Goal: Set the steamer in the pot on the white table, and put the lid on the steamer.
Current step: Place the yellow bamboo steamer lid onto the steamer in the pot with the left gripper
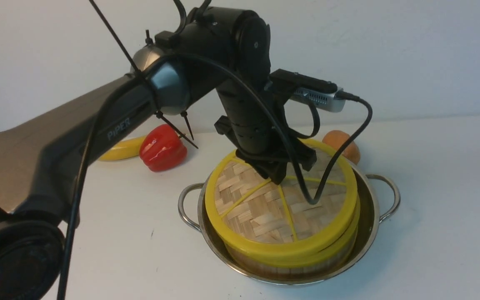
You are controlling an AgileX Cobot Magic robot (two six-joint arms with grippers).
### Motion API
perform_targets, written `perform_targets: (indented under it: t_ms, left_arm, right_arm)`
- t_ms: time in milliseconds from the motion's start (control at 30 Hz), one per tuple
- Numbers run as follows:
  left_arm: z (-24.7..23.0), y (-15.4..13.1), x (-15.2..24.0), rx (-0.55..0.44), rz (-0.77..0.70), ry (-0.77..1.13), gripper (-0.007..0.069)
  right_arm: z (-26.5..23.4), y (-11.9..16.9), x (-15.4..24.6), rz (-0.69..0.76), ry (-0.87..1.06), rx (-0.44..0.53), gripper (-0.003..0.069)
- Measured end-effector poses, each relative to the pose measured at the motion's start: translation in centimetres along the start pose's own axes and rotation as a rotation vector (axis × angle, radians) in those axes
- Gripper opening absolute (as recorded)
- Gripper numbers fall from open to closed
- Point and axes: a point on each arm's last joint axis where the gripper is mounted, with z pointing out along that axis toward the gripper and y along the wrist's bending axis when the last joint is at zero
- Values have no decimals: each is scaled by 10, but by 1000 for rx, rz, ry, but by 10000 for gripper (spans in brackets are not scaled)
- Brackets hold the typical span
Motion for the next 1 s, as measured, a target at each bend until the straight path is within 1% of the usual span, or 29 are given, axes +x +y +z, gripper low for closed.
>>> perform_targets:
  t_ms: [267,567,1000]
  left_arm:
    - [1,-1,0,1,16,2,123]
    - [22,-12,0,1,53,45,123]
    - [25,-11,-3,-15,66,21,123]
  right_arm:
    - [0,0,0,0,0,0,415]
    - [0,0,0,2,1,-5,415]
    - [0,1,0,7,2,-15,415]
